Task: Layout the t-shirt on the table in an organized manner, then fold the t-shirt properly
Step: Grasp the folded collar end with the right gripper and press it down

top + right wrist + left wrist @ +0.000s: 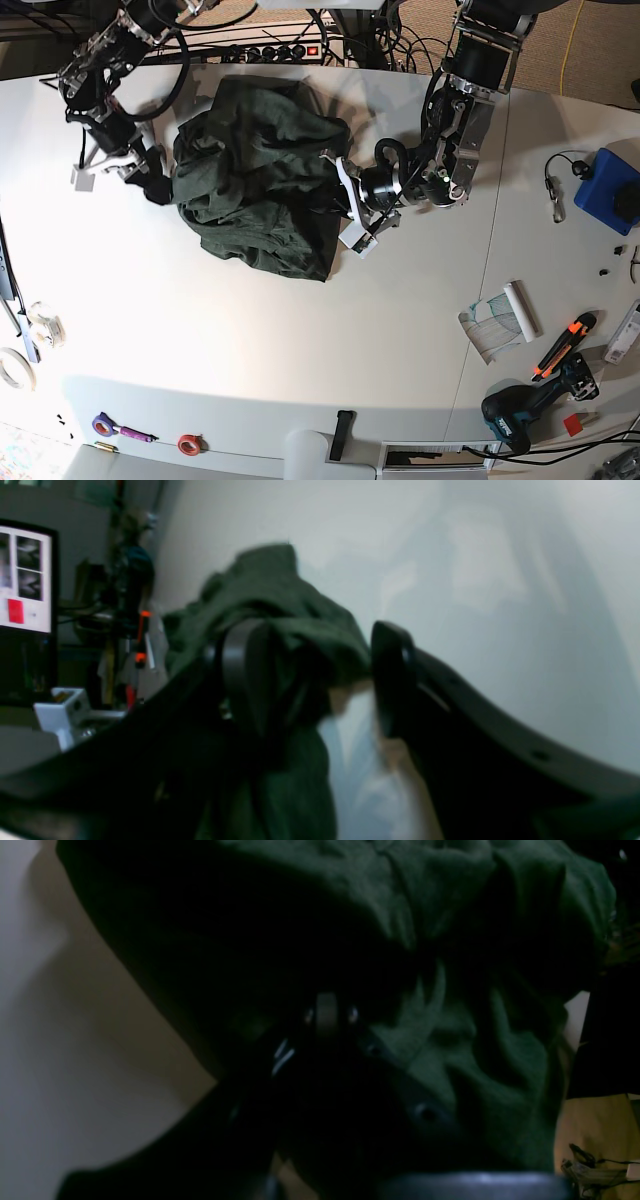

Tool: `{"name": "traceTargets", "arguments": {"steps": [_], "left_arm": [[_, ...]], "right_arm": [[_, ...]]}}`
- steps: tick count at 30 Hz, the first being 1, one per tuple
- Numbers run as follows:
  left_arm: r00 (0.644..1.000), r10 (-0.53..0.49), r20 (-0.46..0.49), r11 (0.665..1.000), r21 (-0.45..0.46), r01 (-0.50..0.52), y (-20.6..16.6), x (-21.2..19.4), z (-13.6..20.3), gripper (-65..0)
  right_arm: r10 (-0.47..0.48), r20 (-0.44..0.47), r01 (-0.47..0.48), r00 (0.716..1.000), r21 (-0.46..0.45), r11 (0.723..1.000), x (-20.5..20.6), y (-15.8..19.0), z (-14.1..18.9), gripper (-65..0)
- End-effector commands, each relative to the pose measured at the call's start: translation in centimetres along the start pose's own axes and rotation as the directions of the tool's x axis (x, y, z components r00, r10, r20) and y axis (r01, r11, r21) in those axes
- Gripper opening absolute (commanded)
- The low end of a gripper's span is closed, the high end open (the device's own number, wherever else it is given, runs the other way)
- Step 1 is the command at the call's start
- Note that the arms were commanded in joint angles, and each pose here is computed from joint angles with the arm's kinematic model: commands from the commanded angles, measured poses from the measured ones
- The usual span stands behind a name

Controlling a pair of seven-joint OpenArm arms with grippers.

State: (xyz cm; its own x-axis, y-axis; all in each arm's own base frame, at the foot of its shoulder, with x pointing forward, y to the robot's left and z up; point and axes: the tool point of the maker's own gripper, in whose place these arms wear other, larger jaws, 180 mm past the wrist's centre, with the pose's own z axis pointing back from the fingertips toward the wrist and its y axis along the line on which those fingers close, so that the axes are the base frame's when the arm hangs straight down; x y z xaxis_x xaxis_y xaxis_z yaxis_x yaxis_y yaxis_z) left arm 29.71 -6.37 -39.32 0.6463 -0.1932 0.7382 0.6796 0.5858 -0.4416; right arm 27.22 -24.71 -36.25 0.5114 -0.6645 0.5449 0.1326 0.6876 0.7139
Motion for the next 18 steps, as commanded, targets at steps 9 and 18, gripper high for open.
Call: {"name": "traceTargets", "arguments": {"steps": [9, 18], "left_arm": [[0.996, -0.018, -0.085, 1.0, 0.021, 0.019, 0.4, -1.7, 0.1, -65.0], [0.996, -0.017, -0.089, 1.0, 0.022, 0.019, 0.4, -1.7, 0.1, -65.0]], "right_arm": [[0.102, -0.051, -0.097, 0.993, 0.097, 0.991, -0.5, 3.5, -2.8, -44.4], [0.248, -0.006, -0.239, 0.969, 0.246, 0.939, 0.3, 7.8, -2.3, -65.0]]}}
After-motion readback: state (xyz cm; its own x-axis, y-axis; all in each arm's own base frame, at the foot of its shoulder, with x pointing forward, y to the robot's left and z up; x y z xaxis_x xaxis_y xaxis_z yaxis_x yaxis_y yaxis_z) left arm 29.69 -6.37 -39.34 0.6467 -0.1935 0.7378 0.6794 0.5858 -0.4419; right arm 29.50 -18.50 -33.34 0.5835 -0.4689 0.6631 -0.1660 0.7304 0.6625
